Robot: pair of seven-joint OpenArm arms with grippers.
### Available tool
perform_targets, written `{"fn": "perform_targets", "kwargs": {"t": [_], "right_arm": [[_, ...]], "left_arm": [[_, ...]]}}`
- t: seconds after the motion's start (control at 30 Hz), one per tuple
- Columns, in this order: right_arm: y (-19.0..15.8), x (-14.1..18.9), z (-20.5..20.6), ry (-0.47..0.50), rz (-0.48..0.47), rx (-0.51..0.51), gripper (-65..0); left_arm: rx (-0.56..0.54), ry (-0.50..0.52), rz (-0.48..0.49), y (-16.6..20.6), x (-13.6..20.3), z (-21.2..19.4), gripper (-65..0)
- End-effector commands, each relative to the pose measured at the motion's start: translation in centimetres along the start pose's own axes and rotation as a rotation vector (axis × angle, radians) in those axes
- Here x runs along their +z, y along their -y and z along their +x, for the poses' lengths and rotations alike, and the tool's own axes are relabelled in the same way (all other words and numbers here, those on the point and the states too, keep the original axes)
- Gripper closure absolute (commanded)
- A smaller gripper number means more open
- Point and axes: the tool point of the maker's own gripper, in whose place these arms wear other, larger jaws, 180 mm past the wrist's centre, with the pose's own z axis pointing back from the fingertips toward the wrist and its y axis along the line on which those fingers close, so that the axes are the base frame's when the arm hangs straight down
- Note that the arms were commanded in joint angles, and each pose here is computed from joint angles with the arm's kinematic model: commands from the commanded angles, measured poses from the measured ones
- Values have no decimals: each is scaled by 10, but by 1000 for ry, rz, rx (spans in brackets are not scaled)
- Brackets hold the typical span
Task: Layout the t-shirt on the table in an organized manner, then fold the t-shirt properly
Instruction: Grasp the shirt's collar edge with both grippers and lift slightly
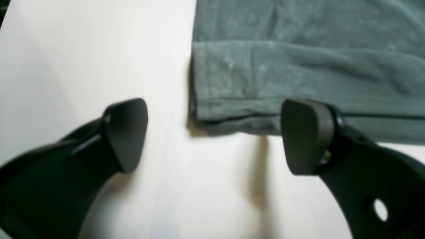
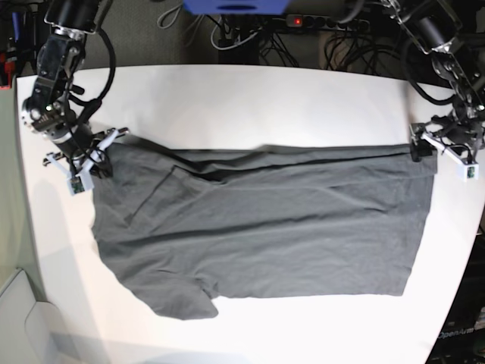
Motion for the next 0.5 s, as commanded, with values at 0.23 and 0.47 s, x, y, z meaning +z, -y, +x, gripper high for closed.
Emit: {"fn": "perform_targets", "kwargs": {"t": [0.23, 0.47], "right_arm": [[6, 2, 19, 62, -10, 7, 0], [5, 1, 18, 61, -8, 7, 0]], "left_arm": [[29, 27, -21, -3, -9, 7, -617], [12, 21, -65, 13, -17, 4, -539]]}}
